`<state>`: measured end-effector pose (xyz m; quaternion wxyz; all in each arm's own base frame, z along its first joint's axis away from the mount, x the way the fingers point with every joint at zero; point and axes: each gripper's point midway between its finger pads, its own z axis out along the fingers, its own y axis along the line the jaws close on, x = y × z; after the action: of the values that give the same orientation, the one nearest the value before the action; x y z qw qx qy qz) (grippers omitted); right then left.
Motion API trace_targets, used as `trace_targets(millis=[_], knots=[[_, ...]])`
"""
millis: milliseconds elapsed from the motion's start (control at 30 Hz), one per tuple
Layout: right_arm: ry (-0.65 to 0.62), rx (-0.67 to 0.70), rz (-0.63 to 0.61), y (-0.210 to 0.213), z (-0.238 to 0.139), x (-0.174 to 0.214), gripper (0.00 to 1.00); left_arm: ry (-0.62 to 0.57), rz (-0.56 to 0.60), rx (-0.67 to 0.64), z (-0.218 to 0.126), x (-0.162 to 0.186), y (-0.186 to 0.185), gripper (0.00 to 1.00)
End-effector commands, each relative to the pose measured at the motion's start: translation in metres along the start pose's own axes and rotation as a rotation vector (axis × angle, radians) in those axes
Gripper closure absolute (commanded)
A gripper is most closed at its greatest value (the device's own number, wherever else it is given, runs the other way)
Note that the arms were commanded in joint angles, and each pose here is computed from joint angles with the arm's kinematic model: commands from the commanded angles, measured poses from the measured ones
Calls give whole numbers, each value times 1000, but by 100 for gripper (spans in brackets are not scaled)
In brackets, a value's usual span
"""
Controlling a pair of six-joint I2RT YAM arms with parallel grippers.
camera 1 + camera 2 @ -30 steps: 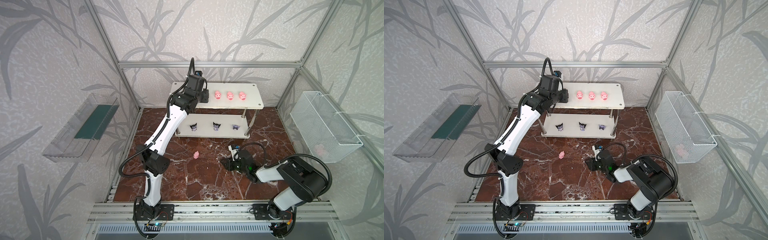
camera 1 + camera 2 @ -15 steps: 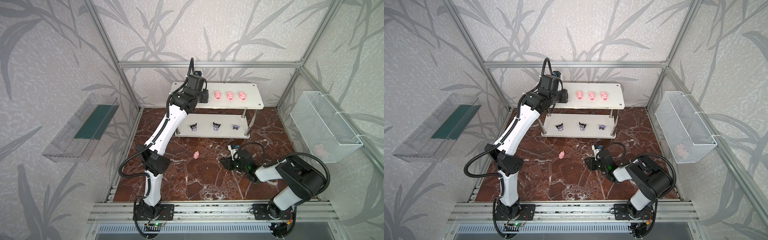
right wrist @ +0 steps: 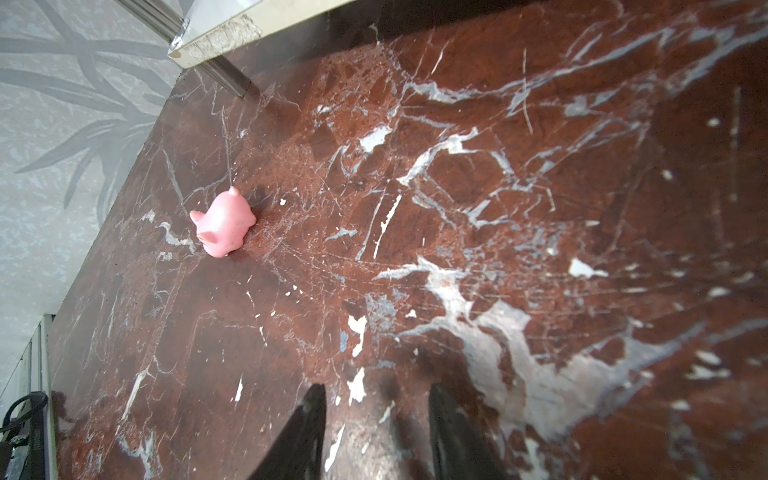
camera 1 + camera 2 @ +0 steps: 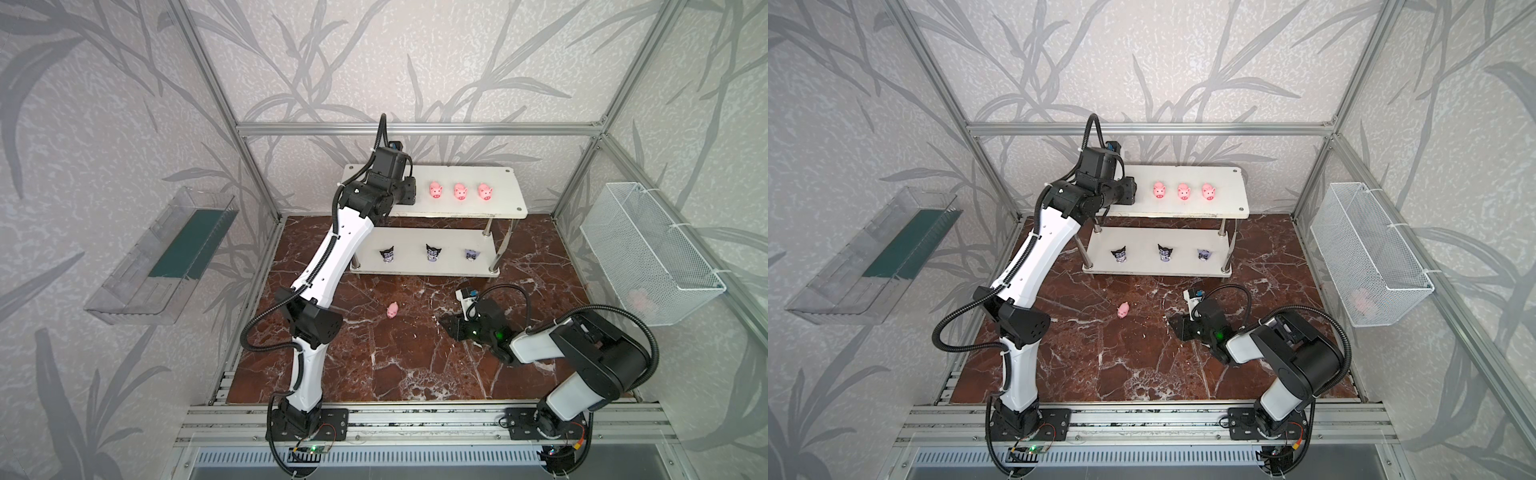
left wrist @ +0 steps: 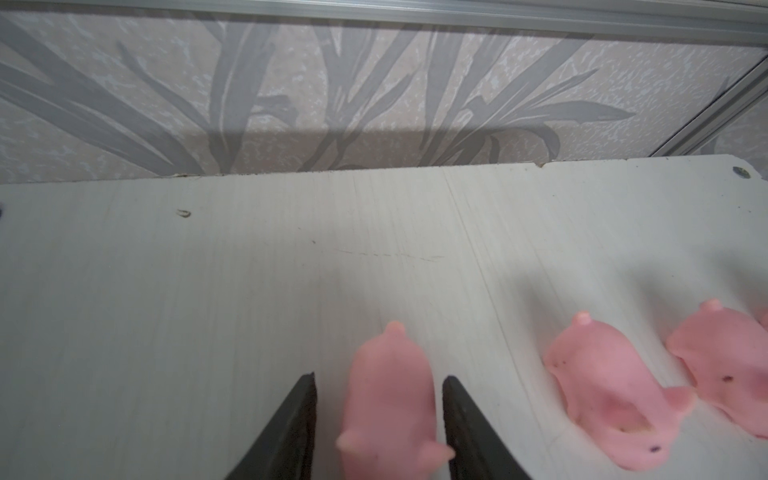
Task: Place and organize the plastic toys onto the shelf
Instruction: 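Lower the pig onto the top shelf and open the left gripper, then move the left gripper down and close it on the last floor pig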
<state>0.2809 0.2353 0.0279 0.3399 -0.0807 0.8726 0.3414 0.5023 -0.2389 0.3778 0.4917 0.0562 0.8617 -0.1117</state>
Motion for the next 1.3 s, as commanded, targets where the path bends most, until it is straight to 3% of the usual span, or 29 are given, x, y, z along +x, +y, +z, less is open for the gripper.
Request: trace_targets(millis=[0,333,600,733,900,1100,1267], knots=[[61,40,33,-13,2,17,58,-34,-4,18,-12,-13,-1,49],[61,41,37,-14,3,17,58,-194,8,66,-63,-61,1,44],[43,25,39,-13,6,14,58,-267,-16,106,-127,-51,9,43],[31,-3,43,-9,8,11,58,-323,-28,109,-166,-16,23,43],[58,-8,62,-14,13,20,58,-287,1,140,-188,63,33,42],[43,-55,65,-8,16,19,58,-161,29,183,-178,174,39,40],[37,-80,73,-5,17,19,58,-101,15,187,-140,250,40,39]])
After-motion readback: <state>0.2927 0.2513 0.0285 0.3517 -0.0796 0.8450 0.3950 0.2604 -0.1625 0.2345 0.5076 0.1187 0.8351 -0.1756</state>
